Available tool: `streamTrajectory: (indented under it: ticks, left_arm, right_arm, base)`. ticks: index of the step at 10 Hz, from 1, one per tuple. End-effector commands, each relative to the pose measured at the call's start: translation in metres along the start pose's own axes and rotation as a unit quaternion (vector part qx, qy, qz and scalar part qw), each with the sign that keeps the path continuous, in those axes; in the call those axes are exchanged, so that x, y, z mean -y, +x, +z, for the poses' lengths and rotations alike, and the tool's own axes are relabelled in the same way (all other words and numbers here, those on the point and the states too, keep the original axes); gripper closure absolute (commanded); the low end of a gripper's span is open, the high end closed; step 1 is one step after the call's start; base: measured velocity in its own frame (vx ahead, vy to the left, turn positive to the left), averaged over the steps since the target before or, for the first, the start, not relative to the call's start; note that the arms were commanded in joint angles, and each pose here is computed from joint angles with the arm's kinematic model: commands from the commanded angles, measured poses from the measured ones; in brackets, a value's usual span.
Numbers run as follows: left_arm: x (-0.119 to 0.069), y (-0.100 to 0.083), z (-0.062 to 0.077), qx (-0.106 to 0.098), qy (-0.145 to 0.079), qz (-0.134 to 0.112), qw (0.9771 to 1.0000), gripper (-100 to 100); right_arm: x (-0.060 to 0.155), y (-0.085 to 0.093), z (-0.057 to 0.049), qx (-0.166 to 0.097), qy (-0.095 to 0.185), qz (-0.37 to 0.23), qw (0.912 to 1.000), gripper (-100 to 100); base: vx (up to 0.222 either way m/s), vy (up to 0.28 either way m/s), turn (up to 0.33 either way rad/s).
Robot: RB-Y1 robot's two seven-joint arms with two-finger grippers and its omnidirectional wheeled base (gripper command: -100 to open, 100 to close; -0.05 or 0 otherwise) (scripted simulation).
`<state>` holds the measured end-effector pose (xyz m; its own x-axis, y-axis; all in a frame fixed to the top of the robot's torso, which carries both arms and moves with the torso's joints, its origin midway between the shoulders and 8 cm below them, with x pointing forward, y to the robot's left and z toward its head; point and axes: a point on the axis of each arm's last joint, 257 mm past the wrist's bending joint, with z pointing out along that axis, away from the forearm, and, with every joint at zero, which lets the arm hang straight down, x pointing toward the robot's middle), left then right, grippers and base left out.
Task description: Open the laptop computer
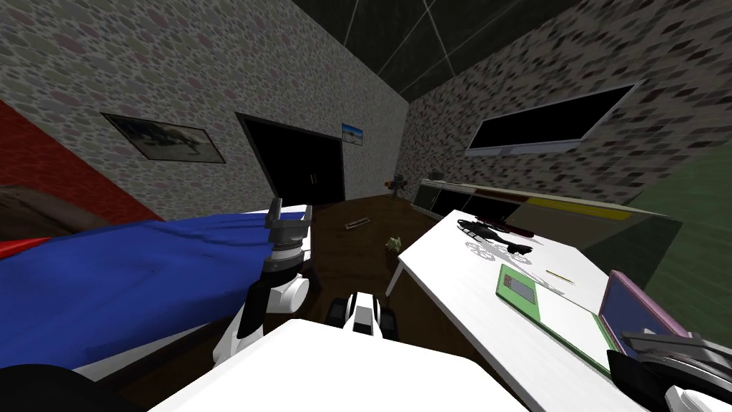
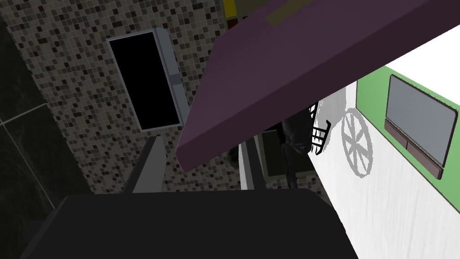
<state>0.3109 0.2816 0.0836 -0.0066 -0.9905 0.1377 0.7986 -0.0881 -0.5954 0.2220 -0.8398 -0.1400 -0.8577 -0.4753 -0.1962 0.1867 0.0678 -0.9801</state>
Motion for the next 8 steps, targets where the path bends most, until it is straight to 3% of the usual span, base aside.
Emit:
streamTrajectory:
  ticks: [1, 8]
  left_arm:
    - [0.000, 0.000, 0.000, 0.000, 0.000, 0.000, 1.0000, 0]
    - [0.000, 0.000, 0.000, 0.000, 0.000, 0.000, 1.0000, 0]
  right_arm:
    - [-0.006, 0.007, -0.003, -0.016, 0.005, -0.024, 0.9996, 100]
    - [-0.031, 0.034, -0.023, -0.085, 0.023, -0.131, 0.9875, 100]
  base:
    - [-0.042, -0.016, 0.177]
    - [-0.083, -0.034, 0.205]
